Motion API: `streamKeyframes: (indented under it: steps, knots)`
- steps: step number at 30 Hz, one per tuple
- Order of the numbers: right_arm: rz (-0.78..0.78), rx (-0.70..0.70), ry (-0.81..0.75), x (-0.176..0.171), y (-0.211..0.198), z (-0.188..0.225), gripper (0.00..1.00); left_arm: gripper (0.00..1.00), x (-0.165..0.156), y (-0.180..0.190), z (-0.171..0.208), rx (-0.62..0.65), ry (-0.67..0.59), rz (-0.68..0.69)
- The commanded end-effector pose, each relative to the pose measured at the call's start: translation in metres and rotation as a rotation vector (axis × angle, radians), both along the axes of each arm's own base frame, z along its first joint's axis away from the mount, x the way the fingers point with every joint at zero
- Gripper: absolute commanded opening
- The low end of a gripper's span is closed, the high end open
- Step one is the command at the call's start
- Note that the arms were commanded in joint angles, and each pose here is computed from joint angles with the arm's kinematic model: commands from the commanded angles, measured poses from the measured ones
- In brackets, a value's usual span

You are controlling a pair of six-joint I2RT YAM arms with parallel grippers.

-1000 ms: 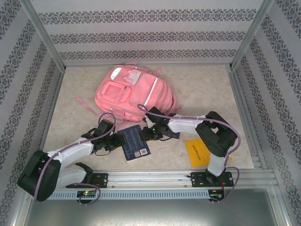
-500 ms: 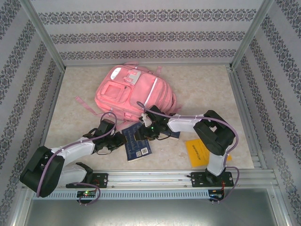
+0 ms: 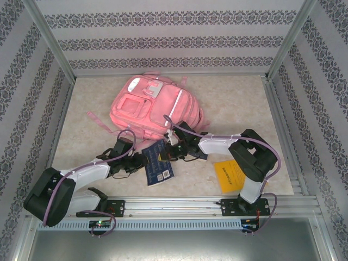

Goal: Pack the student bag

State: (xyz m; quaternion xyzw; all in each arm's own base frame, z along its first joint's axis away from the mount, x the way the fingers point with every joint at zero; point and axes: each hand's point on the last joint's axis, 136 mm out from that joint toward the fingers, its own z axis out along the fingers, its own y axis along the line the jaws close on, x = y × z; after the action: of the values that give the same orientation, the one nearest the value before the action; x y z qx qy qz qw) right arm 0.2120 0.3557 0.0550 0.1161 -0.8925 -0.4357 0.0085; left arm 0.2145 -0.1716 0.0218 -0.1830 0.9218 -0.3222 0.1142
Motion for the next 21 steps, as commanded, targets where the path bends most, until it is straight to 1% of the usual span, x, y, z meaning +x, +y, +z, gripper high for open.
streamKeyframes:
  steps: [1,3,4,5,9,11,13,16,18,21]
  knots:
    - [-0.036,0.009,-0.042,0.010,-0.002,-0.001,0.00,0.47,-0.016,-0.001,-0.004,-0.005,0.031,-0.036]
    - [-0.057,0.016,-0.059,0.014,-0.010,0.004,0.00,0.56,-0.015,-0.002,0.006,-0.021,-0.003,-0.045]
    - [-0.063,0.023,-0.066,0.015,-0.013,0.008,0.00,0.58,-0.014,-0.003,0.012,-0.028,-0.023,-0.051]
    - [-0.056,0.060,-0.085,0.016,-0.015,0.017,0.00,0.60,-0.013,-0.003,0.018,-0.035,-0.044,-0.058]
    - [0.018,0.166,-0.169,0.002,-0.019,0.056,0.00,0.68,-0.008,-0.011,0.054,-0.081,-0.165,-0.119]
    - [0.005,0.200,-0.194,0.002,-0.026,0.071,0.00,0.70,-0.006,-0.016,0.074,-0.112,-0.231,-0.151]
    - [-0.043,0.221,-0.207,0.007,-0.038,0.081,0.00,0.75,-0.005,-0.023,0.095,-0.160,-0.298,-0.183]
    - [-0.059,0.288,-0.231,0.008,-0.051,0.101,0.00,0.78,-0.004,-0.031,0.119,-0.205,-0.358,-0.231]
    - [-0.061,0.356,-0.248,0.005,-0.055,0.121,0.00,0.78,-0.004,-0.036,0.132,-0.231,-0.386,-0.265]
    - [-0.067,0.442,-0.292,-0.002,-0.060,0.151,0.00,0.79,-0.004,-0.048,0.155,-0.313,-0.445,-0.314]
